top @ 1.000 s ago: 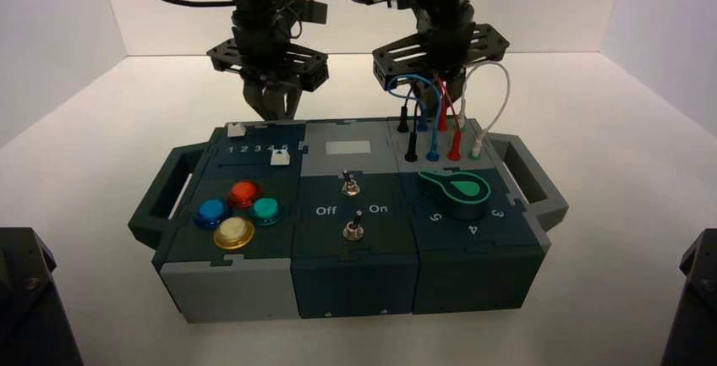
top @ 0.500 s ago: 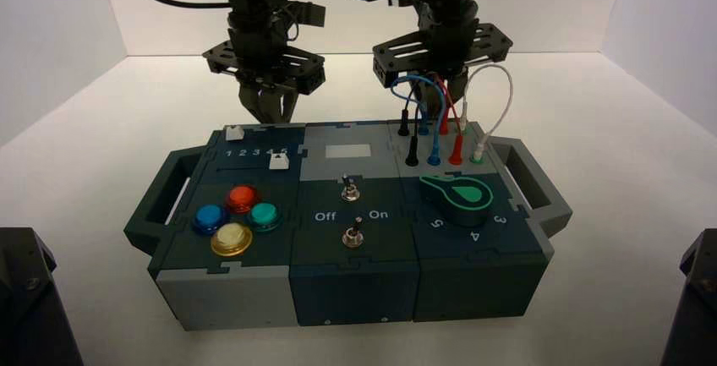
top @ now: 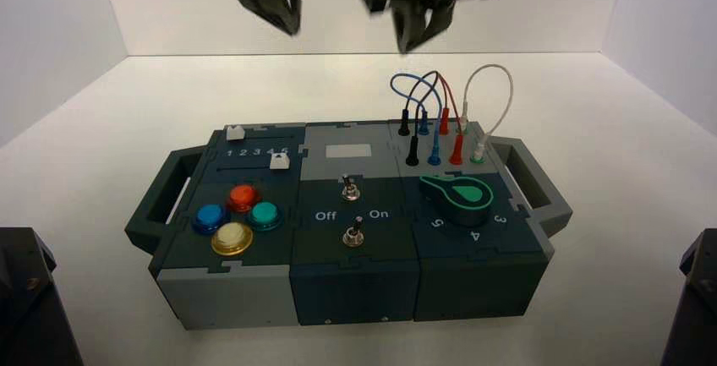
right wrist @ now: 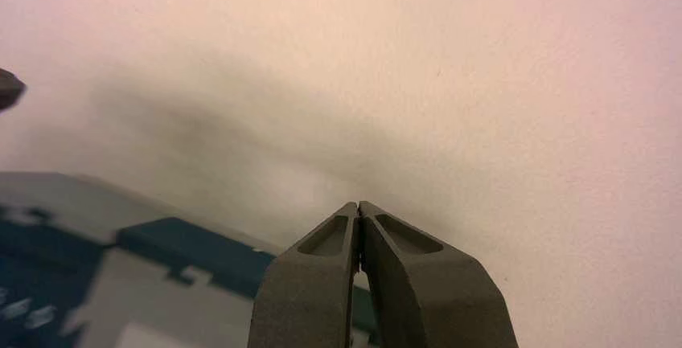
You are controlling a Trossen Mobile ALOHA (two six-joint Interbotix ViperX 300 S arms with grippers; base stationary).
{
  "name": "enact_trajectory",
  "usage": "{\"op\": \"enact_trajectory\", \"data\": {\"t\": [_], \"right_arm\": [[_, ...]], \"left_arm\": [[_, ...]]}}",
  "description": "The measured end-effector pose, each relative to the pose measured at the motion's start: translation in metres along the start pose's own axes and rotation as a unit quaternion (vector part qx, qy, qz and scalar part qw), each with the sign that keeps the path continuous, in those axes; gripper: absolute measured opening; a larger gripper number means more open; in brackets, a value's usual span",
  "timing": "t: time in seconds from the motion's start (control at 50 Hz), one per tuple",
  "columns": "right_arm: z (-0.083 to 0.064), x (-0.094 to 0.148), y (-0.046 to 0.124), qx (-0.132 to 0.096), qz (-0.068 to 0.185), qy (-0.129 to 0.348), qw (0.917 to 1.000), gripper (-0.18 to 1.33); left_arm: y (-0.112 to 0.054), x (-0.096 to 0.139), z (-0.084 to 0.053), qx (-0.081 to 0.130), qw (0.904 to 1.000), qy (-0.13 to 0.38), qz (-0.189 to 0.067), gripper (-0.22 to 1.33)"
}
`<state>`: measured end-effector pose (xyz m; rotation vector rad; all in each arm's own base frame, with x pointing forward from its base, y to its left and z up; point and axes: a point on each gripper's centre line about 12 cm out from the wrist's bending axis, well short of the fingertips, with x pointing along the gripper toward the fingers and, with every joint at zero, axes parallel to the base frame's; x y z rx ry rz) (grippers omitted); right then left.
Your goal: Move the box closer.
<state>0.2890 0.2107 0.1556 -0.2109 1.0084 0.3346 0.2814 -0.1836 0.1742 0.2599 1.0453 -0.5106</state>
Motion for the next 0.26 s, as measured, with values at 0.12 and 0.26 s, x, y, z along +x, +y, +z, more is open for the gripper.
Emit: {"op": "enact_trajectory", "data": {"t": [0.12,0.26], "right_arm": [[-0.012,-0.02,-0.005,0.02,0.005,0.001,0.9998,-0.14],[-0.024,-0.036,-0.01,0.035,0.002,0.013,0.9993,-0.14]], "left_arm": [[0.0,-0.009,-0.007,-0.003,1.0,0.008,-0.001,-0.16],[0.0,-0.012,-0.018,-0.005,0.9993,0.037,-0.001,-0.16]]}}
